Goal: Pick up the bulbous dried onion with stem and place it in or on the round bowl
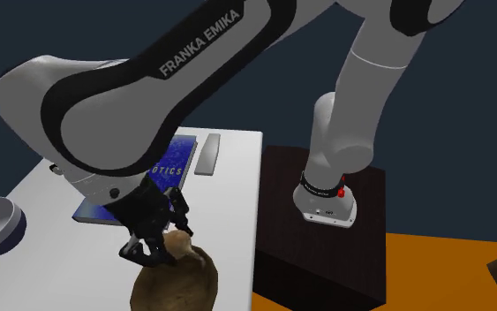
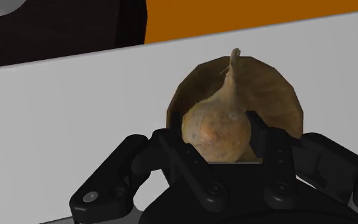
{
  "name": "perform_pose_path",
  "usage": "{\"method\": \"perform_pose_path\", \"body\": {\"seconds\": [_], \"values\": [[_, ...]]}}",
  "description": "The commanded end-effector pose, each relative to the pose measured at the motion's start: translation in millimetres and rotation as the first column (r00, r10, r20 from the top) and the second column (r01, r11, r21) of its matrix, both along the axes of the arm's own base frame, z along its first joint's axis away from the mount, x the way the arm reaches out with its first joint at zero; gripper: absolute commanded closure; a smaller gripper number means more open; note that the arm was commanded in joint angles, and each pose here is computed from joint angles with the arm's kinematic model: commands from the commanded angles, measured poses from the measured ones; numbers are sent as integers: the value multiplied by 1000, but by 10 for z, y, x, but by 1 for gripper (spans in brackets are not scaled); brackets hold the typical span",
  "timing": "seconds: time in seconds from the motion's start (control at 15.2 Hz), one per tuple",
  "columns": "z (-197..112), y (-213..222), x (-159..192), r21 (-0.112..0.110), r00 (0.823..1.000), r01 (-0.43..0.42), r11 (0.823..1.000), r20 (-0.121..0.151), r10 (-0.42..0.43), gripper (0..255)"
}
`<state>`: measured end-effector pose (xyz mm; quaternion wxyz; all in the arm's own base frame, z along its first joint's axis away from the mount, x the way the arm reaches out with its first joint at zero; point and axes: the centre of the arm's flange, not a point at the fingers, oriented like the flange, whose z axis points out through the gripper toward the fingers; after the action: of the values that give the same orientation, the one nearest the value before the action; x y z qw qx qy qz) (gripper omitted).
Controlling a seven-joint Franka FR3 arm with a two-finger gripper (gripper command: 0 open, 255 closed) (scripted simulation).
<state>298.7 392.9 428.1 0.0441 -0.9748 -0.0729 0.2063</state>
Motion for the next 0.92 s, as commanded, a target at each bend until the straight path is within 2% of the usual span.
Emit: {"method": "perform_pose_path", "body": {"seconds": [0.0,0.13,0.86], "values": [[-10,271,30,1,1000,2,1000,-1,-2,255],[-14,505,47,1,1000,2,1000,-1,-2,255],[-595,505,47,1,1000,2,1000,-1,-2,255]]}}
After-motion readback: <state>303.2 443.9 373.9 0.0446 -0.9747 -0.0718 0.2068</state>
